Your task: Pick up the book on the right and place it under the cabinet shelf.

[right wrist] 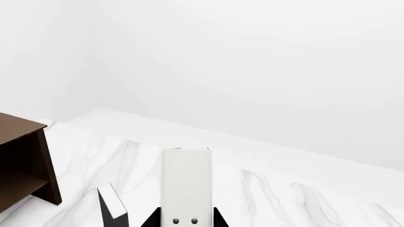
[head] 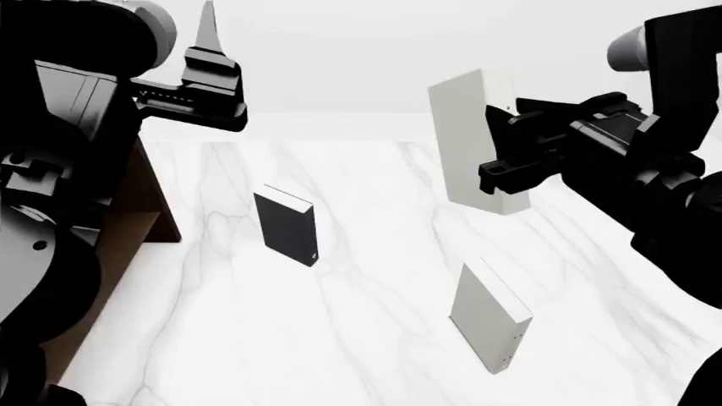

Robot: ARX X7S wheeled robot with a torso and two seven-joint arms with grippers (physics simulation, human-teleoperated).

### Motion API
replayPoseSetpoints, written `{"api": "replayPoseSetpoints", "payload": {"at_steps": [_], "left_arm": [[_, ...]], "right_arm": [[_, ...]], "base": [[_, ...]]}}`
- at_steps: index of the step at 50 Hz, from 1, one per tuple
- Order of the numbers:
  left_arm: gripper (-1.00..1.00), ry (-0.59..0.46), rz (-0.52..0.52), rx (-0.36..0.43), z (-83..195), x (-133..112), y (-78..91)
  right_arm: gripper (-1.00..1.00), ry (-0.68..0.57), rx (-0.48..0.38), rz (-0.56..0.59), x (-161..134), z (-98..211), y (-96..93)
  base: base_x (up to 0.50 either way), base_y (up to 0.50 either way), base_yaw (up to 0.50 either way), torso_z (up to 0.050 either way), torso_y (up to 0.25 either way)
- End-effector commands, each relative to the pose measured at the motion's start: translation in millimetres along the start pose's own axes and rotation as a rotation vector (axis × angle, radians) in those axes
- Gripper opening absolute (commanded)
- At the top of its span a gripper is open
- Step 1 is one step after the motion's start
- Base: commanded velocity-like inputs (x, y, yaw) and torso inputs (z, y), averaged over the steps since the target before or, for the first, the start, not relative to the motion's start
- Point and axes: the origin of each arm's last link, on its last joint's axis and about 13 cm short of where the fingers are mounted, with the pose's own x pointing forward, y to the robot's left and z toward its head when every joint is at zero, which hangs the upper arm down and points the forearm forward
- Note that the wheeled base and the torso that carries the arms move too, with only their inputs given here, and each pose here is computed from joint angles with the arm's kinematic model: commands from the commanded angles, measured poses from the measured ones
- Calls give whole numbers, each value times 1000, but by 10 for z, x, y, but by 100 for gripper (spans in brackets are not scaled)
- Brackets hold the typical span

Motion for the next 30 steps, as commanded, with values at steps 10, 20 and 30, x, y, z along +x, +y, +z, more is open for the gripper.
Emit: {"api": "replayPoseSetpoints", "payload": {"at_steps": [10, 20, 30], "left_arm": [[100, -66, 55, 54, 267, 27, 123], [100, -57, 50, 48, 219, -16, 121], [100, -34, 27, 36, 129, -78, 98]], "right_arm": [[-100, -47, 114, 167, -150, -260, 311], [-100, -35, 213, 258, -109, -470, 474], [-100, -33, 327, 320, -49, -657, 599]], "base": [[0, 0, 0, 0, 1], [0, 0, 0, 1, 1], [0, 0, 0, 0, 1]]}}
